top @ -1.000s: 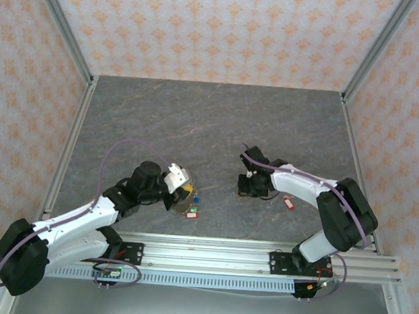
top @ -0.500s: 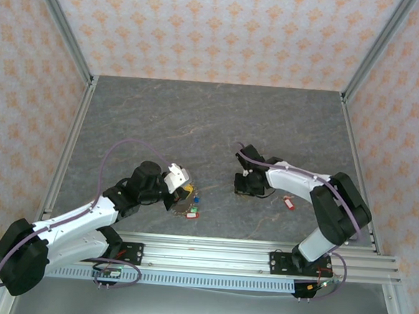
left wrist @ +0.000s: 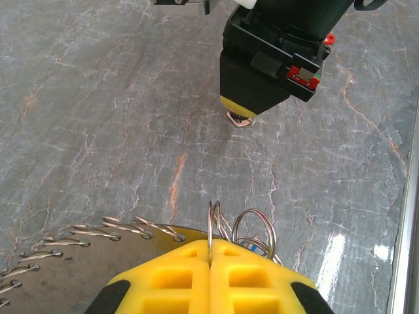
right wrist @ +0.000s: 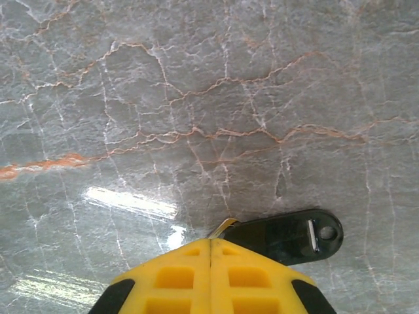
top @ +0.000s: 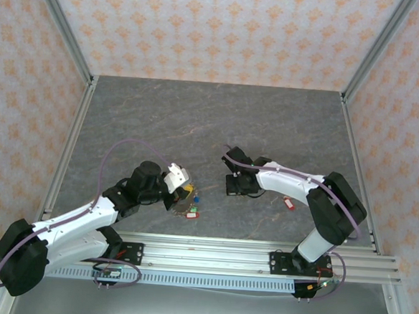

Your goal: Put the keys on the keyring

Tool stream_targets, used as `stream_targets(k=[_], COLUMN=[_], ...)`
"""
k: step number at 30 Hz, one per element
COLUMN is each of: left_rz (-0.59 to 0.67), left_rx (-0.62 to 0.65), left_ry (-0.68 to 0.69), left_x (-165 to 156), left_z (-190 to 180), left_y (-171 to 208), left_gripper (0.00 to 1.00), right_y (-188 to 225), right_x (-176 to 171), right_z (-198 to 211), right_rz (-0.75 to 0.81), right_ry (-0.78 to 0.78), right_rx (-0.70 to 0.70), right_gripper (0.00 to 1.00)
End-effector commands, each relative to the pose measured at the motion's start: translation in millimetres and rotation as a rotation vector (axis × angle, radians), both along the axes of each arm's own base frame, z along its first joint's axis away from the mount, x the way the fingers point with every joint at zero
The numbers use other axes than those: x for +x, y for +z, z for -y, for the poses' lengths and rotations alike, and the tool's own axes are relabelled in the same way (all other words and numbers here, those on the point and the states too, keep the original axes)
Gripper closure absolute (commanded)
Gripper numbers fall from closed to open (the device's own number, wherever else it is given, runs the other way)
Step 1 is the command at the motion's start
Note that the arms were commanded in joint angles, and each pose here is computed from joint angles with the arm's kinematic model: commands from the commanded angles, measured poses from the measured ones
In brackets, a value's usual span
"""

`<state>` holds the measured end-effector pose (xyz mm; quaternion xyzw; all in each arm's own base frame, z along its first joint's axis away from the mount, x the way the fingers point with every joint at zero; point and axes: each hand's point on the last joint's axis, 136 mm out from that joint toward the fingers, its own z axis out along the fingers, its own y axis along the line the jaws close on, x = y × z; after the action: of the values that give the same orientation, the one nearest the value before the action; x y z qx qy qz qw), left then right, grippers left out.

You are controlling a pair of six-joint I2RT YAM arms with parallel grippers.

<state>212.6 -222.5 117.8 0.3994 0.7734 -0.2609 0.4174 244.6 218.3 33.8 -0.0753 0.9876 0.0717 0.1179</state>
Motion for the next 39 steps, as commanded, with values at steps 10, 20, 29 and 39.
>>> stream_targets(k=[10,20,29,39], left_rz=[0.049,0.050,0.052,0.046], left_rx=[-0.004,-0.007,-0.009,-0.007], left_ry=[0.014,0.020,0.023,0.027], left_x=[3,2,3,3], left_z=[-2,-3,-3,-3], left_y=[7,8,9,8], left_gripper=[1.00,1.00,1.00,1.00], right_y=[5,-24,1,9], right_x=[8,-2,6,6], right_z=[7,17,16,26], right_rz=[0.048,-0.027,0.056,0.092], right_ry=[-0.047,-0.049,-0.032,-0.032], right_rx=[-0.033,-0.111,-0.077,-0.102], right_gripper=[0.74,0.82,0.97,0.99])
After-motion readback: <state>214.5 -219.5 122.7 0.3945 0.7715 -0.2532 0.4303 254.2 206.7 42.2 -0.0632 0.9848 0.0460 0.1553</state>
